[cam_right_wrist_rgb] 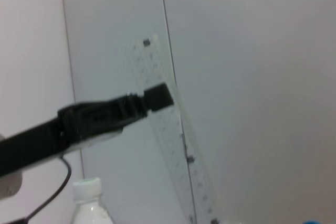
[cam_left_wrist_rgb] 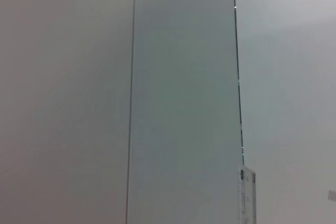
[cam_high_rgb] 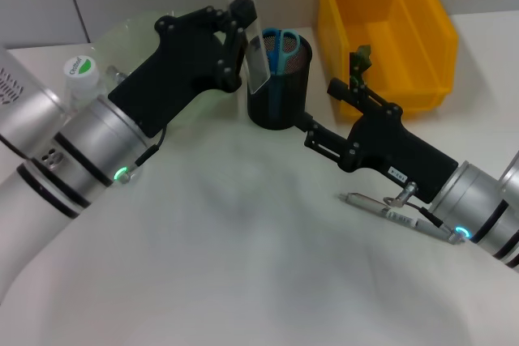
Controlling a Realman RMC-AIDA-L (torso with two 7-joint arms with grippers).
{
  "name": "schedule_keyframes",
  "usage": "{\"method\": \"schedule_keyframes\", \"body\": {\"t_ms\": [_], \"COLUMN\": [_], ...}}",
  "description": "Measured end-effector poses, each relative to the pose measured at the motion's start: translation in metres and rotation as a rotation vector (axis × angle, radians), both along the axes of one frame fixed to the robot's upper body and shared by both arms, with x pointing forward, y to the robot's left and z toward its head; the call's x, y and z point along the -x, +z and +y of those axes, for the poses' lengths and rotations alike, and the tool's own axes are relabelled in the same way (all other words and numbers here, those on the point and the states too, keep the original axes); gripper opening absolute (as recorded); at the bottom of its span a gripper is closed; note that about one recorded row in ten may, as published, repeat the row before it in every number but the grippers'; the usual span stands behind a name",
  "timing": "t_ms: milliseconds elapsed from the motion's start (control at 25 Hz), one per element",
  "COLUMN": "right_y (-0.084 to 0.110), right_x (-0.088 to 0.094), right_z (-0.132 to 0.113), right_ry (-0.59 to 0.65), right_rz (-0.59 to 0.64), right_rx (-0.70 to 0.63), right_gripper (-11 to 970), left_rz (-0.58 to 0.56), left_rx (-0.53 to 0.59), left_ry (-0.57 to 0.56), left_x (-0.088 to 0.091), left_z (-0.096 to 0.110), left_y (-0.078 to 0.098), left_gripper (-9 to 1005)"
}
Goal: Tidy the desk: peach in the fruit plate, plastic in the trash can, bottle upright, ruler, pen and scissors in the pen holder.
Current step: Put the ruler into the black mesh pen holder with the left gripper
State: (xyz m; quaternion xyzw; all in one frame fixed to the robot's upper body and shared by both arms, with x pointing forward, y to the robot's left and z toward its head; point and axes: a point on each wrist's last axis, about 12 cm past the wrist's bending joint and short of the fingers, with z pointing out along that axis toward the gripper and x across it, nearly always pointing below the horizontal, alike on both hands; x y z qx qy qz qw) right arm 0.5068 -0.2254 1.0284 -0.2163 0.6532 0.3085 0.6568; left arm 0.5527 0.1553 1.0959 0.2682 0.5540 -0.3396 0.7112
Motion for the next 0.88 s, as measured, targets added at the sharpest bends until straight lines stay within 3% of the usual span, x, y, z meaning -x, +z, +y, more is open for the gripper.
{"method": "schedule_keyframes", "body": {"t_ms": [360, 560, 880], "right_y": [-0.006, -0.007, -0.006], "right_x": [0.003, 0.004, 0.003], "right_z": [-0.002, 0.000, 0.004], "right_ry": [0.006, 0.019, 0.053], "right_rz": [0.030, 0.034, 0.036], "right_rx": [0.023, 0.028, 0.035], "right_gripper": [769, 769, 769], "left_rz": [0.001, 0.013, 0.037], "left_rx": [0.007, -0.061, -0.128], "left_ry": [-0.004, -0.004, 0.014], "left_x": [-0.020, -0.039, -0.057], "left_z": [-0.019, -0.041, -0.056], "left_y": [0.017, 0.029, 0.038], "left_gripper": [25, 25, 25]}}
